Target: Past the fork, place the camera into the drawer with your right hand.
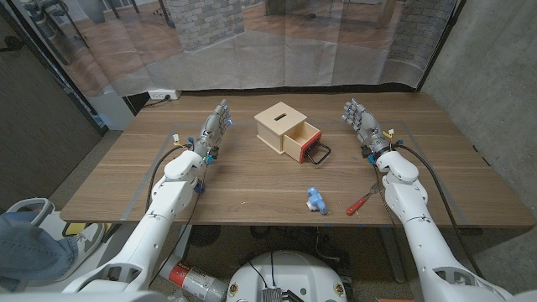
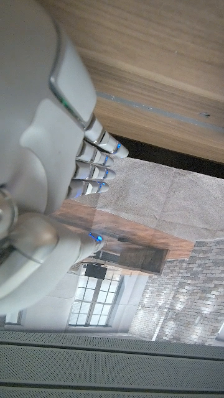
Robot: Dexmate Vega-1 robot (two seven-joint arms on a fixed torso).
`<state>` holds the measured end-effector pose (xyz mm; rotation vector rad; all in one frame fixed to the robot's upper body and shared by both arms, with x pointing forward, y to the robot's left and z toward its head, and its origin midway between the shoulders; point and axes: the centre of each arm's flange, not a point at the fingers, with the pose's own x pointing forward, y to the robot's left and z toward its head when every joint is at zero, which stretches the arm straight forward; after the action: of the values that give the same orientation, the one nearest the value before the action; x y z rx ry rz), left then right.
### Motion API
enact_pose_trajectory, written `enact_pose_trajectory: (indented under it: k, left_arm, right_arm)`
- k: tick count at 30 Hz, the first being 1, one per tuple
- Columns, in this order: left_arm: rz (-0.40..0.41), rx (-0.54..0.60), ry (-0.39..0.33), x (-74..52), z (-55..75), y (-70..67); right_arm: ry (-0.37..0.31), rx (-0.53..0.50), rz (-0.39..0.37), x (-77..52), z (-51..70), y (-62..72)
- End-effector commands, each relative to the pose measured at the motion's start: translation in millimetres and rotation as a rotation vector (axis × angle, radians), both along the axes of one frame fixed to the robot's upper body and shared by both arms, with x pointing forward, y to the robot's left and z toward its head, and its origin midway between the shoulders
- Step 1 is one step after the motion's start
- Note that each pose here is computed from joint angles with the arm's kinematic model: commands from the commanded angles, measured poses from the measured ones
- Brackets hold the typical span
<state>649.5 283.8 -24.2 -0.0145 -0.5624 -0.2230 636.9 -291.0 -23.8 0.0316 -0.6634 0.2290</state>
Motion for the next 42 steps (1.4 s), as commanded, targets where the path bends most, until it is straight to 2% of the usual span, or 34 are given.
enact_pose_trajectory:
  k: [1,15,25,34,42]
  left_arm:
    - [0.000,0.007,0.005,-2.6,0.0,-2.2]
    - [0.003,0.013,0.005,-6.8,-0.6,-5.8]
    - [-0.003,0.014,0.007,-6.9,-0.8,-9.3]
    - [0.000,0.018,0.015,-6.4,-1.1,-10.2]
    - [0.000,0.020,0.016,-6.0,-0.2,-10.3]
  right_arm:
    - [-0.007,-0.012,-0.002,-8.3,-5.1,-7.2]
    - [-0.031,-0.017,0.000,-21.9,-10.2,-16.2]
    - [-0.024,-0.066,-0.002,-29.3,-10.1,-18.9]
    - [-0.051,-0.066,0.031,-35.4,-7.0,-19.4]
    - [-0.067,-0.093,0.030,-42.9,-2.8,-20.4]
